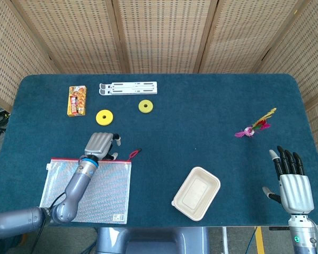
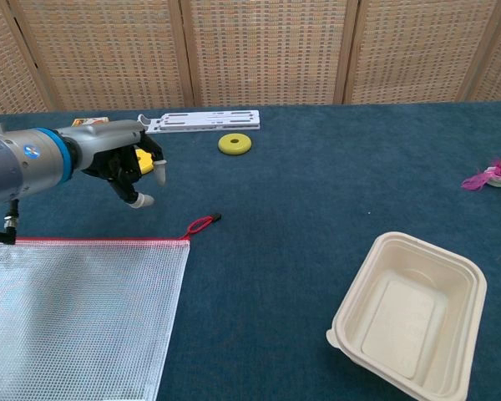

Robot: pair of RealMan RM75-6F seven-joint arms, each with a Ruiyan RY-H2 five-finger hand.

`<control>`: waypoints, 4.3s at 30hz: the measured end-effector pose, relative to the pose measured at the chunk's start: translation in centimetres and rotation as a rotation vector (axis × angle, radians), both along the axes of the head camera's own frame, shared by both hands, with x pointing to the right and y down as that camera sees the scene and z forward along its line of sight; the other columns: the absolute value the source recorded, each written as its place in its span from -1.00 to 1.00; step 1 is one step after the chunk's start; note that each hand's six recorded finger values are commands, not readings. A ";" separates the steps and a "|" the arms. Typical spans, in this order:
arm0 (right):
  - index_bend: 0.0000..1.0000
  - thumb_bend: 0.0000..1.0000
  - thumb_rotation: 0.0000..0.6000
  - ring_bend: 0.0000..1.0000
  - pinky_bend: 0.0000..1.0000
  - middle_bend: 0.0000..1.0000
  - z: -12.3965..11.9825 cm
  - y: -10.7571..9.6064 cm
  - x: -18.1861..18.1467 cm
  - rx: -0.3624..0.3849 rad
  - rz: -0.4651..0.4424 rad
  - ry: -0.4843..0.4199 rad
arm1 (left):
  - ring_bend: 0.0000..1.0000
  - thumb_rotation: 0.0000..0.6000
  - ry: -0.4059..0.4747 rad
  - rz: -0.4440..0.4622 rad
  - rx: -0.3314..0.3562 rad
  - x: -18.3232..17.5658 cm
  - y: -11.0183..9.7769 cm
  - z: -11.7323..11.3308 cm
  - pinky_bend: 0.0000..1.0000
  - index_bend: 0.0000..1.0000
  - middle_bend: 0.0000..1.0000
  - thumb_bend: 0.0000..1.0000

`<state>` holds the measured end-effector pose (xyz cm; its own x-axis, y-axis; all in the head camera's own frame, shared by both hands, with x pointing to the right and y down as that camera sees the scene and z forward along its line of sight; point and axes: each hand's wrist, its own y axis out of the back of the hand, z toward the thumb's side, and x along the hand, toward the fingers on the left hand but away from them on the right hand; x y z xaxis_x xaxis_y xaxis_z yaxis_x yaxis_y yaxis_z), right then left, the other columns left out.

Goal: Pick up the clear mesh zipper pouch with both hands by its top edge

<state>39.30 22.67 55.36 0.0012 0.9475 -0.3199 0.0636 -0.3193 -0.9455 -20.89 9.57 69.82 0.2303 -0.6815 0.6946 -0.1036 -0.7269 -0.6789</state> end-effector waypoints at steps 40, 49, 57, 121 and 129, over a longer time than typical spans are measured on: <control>-0.84 -1.00 1.00 -1.00 -1.00 -1.00 1.1 -0.5 1.1 -0.034 0.037 0.002 | 0.75 1.00 -0.002 0.025 -0.124 6.7 0.9 5.9 0.90 0.06 0.86 -0.17; -0.84 -1.00 1.00 -1.00 -1.00 -1.00 0.9 -0.5 1.1 -0.032 0.036 -0.007 | 0.75 1.00 0.003 0.021 -0.122 6.7 0.8 5.5 0.90 0.27 0.86 -0.03; -0.84 -1.00 1.00 -1.00 -1.00 -1.00 0.9 -0.4 0.9 -0.035 0.029 -0.010 | 0.75 1.00 0.010 0.021 -0.112 6.5 0.6 5.0 0.90 0.51 0.86 0.21; -0.26 -0.80 1.00 0.63 0.91 0.63 10.1 -17.2 -26.1 -0.863 0.259 -1.021 | 0.77 1.00 0.617 -0.059 0.198 12.4 -6.3 -7.8 0.92 0.73 0.91 0.46; -0.13 -0.67 1.00 0.64 0.91 0.66 11.5 -16.9 -27.2 -0.831 0.304 -0.995 | 0.77 1.00 0.625 -0.063 0.191 12.8 -6.1 -7.7 0.92 0.74 0.91 0.46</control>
<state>12.13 5.74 66.87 0.3947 0.4768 -0.7854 0.7806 -0.6249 0.0129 -8.09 3.46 62.10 0.5070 -0.8051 0.3078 -0.5590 -0.5790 -0.5935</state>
